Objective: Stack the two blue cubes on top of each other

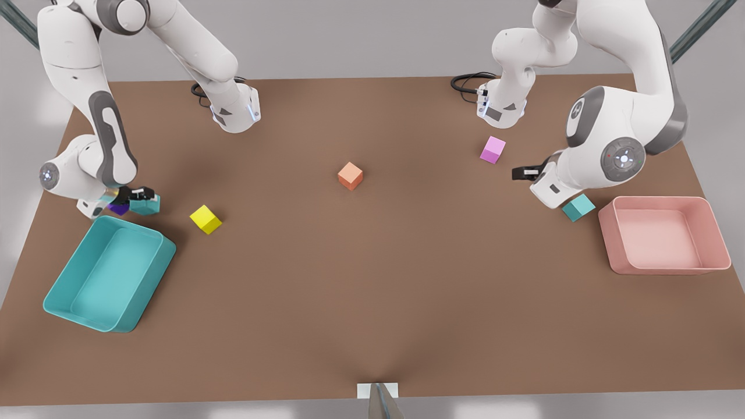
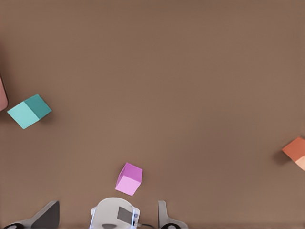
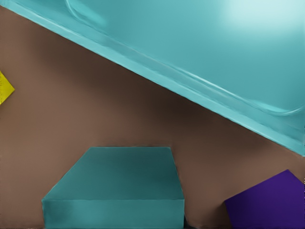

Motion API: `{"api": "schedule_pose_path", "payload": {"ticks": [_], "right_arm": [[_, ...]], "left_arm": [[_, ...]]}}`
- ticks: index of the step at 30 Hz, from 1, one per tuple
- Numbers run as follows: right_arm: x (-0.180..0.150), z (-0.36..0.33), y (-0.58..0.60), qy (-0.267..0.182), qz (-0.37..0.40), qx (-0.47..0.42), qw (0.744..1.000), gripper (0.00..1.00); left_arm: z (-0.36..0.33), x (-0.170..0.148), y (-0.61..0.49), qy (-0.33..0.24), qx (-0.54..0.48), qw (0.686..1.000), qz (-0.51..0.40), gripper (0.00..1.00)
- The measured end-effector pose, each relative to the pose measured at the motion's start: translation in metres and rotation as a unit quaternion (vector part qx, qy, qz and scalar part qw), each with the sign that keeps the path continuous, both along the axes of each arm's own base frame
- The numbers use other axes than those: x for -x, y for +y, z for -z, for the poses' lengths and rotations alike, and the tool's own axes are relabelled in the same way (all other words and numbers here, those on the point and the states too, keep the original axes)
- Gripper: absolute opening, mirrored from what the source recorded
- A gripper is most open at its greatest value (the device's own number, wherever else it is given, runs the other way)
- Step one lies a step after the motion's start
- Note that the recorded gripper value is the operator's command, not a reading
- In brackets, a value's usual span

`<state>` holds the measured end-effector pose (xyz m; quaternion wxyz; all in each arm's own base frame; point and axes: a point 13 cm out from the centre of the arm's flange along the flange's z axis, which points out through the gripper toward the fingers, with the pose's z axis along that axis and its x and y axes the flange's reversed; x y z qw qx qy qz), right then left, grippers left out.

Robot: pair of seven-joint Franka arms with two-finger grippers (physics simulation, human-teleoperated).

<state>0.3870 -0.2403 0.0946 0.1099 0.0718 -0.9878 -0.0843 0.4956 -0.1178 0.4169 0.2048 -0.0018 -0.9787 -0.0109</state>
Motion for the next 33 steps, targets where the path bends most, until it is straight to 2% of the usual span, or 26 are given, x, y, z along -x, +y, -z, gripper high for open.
{"api": "schedule_pose_path", "payload": {"ticks": [4, 6, 7, 11, 15, 16, 18, 20, 21, 22, 25, 28, 30, 31, 32, 33], "right_arm": [[0.011, -0.021, 0.007, 0.01, -0.009, -0.004, 1.0, 0.63], [0.003, -0.044, 0.012, 0.005, -0.02, 0.0, 1.0, 0.63], [-0.008, -0.06, 0.02, -0.002, -0.03, 0.002, 1.0, 0.63], [-0.091, -0.137, 0.111, -0.051, -0.105, -0.009, 0.993, 0.63], [-0.161, -0.167, 0.331, -0.073, -0.22, -0.058, 0.971, 0.63], [-0.158, -0.162, 0.425, -0.071, -0.271, -0.068, 0.958, 0.63], [-0.114, -0.139, 0.606, -0.068, -0.356, -0.08, 0.929, 0.63], [-0.067, -0.102, 0.742, -0.078, -0.389, -0.079, 0.915, 0.63], [-0.054, -0.088, 0.795, -0.096, -0.393, -0.073, 0.912, 0.63], [-0.049, -0.077, 0.836, -0.116, -0.387, -0.067, 0.912, 0.63], [-0.065, -0.036, 0.898, -0.167, -0.33, -0.044, 0.928, 0.63], [-0.083, 0.003, 0.902, -0.197, -0.26, -0.005, 0.945, 0.63], [-0.099, 0.009, 0.894, -0.215, -0.21, 0.012, 0.954, 0.64], [-0.103, 0.008, 0.894, -0.219, -0.187, 0.015, 0.957, 0.71], [-0.106, 0.007, 0.894, -0.223, -0.165, 0.016, 0.961, 1.0], [-0.109, 0.006, 0.893, -0.225, -0.143, 0.018, 0.964, 1.0]], "left_arm": [[0.0, 0.0, 0.0, 0.001, 0.0, 1.0, 0.0, 1.0], [0.0, 0.0, 0.0, 0.001, 0.0, 1.0, -0.001, 1.0], [0.0, 0.0, 0.0, 0.002, 0.0, 1.0, -0.001, 1.0], [0.0, 0.0, -0.001, 0.002, 0.007, 1.0, -0.004, 1.0], [0.038, -0.001, 0.039, 0.015, -0.009, 0.999, -0.035, 1.0], [0.061, 0.002, 0.072, 0.025, -0.012, 0.998, -0.061, 1.0], [0.105, 0.007, 0.171, 0.03, -0.007, 0.989, -0.143, 1.0], [0.162, 0.03, 0.233, 0.033, -0.014, 0.982, -0.183, 1.0], [0.183, 0.029, 0.247, 0.022, -0.016, 0.982, -0.185, 1.0], [0.2, 0.022, 0.255, 0.006, -0.018, 0.983, -0.18, 1.0], [0.234, 0.013, 0.259, -0.034, -0.016, 0.987, -0.158, 1.0], [0.242, -0.001, 0.26, -0.074, -0.011, 0.987, -0.142, 1.0], [0.249, 0.0, 0.269, -0.085, -0.01, 0.986, -0.141, 1.0], [0.254, 0.006, 0.276, -0.085, -0.01, 0.986, -0.145, 1.0], [0.258, 0.01, 0.282, -0.086, -0.01, 0.985, -0.147, 1.0], [0.261, 0.012, 0.286, -0.088, -0.01, 0.985, -0.148, 1.0]]}}
